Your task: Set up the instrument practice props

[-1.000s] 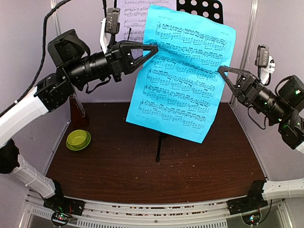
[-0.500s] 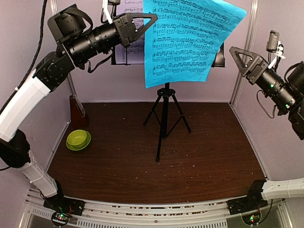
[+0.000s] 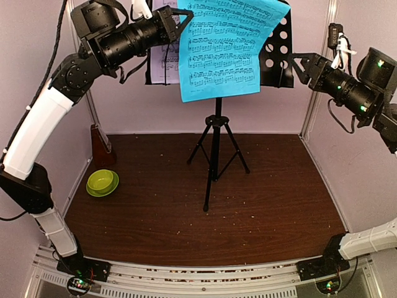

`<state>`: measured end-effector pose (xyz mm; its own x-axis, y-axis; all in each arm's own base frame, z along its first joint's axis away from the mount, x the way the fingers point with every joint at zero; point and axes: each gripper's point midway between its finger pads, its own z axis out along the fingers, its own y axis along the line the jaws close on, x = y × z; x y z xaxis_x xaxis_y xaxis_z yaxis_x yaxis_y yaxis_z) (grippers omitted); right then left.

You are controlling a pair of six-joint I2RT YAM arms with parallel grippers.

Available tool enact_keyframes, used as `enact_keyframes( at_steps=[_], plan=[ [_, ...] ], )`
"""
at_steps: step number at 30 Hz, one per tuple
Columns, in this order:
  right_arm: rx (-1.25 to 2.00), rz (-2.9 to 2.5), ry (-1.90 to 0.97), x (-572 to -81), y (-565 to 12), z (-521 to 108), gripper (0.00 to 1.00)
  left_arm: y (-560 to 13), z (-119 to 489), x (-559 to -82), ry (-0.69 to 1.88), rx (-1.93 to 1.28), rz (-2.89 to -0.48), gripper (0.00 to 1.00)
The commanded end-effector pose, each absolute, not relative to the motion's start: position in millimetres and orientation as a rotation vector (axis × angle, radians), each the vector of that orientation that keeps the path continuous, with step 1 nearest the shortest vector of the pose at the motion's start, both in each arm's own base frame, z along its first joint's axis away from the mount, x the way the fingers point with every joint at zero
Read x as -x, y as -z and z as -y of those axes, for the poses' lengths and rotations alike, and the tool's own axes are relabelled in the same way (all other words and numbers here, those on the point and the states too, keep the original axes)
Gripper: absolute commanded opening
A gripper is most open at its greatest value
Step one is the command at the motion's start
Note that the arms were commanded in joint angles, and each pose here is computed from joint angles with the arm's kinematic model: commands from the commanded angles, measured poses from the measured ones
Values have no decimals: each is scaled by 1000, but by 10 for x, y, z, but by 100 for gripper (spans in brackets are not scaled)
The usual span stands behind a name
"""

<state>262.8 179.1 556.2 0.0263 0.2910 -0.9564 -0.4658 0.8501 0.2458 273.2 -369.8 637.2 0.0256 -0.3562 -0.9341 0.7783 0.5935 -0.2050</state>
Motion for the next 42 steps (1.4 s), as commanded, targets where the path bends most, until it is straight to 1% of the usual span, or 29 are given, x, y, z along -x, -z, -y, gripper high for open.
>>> enact_keyframes(
  at_steps=[1, 5, 11, 17, 28, 36, 38, 42],
  plan=[
    [145, -1472, -513, -2692, -5501, -1730, 51, -6461, 3452, -2872, 851, -279, -1279, 0],
    [143, -1479, -490, -2742, -5490, -1739, 51, -6541, 3412, -2876, 834, -265, -1242, 0],
    [107, -1477, -437, -2849, -5582, -1715, 50, -6787, 3495, -2764, 868, -318, -1096, 0],
    [116, -1528, -378, -3005, -5578, -1795, 51, -6933, 3469, -2771, 818, -315, -1019, 0],
    [166, -1599, -254, -3256, -5448, -1899, 52, -6926, 3586, -2784, 820, -356, -990, 0],
    [180, -1649, -196, -3352, -5302, -1850, 52, -6922, 3652, -2740, 828, -399, -965, 0],
    [180, -1658, -197, -3380, -5268, -1841, 50, -6914, 3676, -2735, 832, -408, -960, 0],
    [169, -1667, -220, -3416, -5226, -1819, 44, -6919, 3697, -2721, 844, -414, -952, 0]
  ],
)
